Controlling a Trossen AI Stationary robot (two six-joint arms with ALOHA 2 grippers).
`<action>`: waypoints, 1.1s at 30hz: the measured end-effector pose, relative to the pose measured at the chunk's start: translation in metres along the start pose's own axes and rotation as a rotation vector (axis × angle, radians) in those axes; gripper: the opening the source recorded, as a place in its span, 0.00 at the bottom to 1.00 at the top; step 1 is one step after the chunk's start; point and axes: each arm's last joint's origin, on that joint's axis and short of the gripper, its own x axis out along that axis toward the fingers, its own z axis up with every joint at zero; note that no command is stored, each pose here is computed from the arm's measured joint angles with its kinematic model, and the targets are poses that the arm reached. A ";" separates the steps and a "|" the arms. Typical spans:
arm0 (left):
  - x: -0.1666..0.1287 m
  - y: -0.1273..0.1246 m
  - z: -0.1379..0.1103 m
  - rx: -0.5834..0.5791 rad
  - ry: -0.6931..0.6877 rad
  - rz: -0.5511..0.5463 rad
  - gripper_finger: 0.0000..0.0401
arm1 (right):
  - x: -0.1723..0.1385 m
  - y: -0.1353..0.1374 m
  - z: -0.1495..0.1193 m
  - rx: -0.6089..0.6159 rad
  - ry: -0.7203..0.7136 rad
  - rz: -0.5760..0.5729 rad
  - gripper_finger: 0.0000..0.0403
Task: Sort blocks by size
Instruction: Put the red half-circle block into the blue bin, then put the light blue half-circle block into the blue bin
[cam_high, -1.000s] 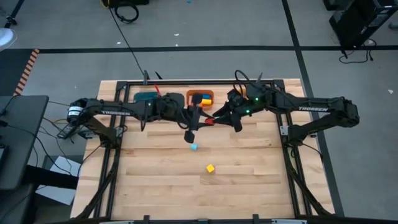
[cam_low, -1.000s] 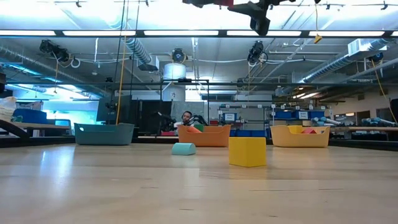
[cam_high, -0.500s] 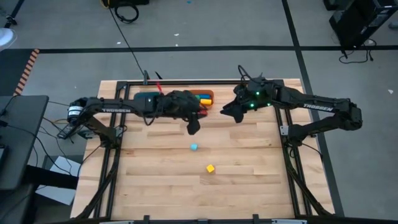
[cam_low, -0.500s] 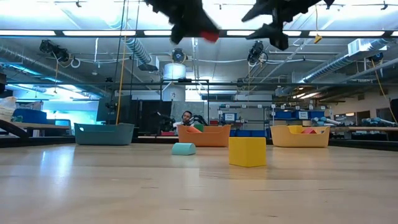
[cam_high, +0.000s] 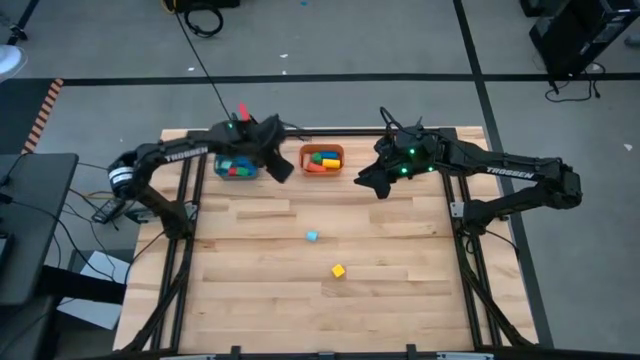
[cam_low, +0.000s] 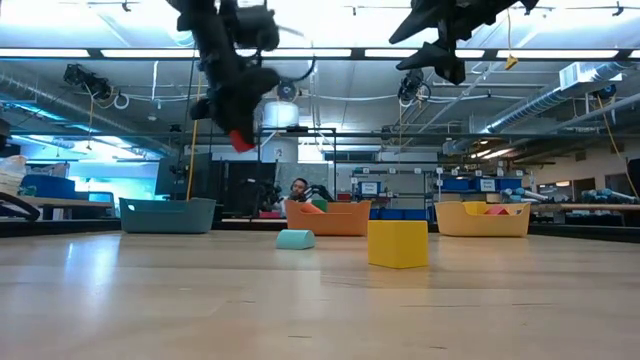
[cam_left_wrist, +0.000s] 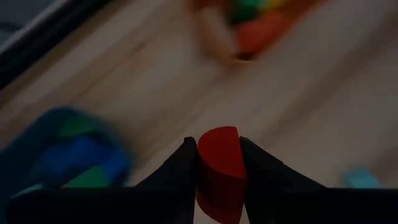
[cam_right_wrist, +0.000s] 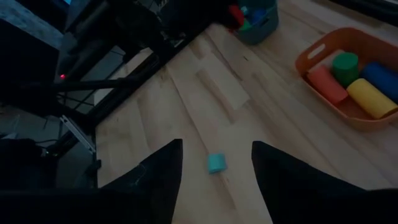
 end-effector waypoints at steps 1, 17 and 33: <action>0.001 0.010 0.002 -0.025 0.010 0.022 0.24 | 0.000 0.000 0.000 0.000 0.000 0.000 0.51; 0.041 0.109 -0.019 -0.289 0.144 0.284 0.31 | 0.003 0.014 -0.009 -0.063 0.015 0.009 0.50; 0.042 0.108 -0.014 -0.218 0.082 0.315 0.40 | 0.004 0.015 -0.010 -0.070 -0.010 -0.035 0.50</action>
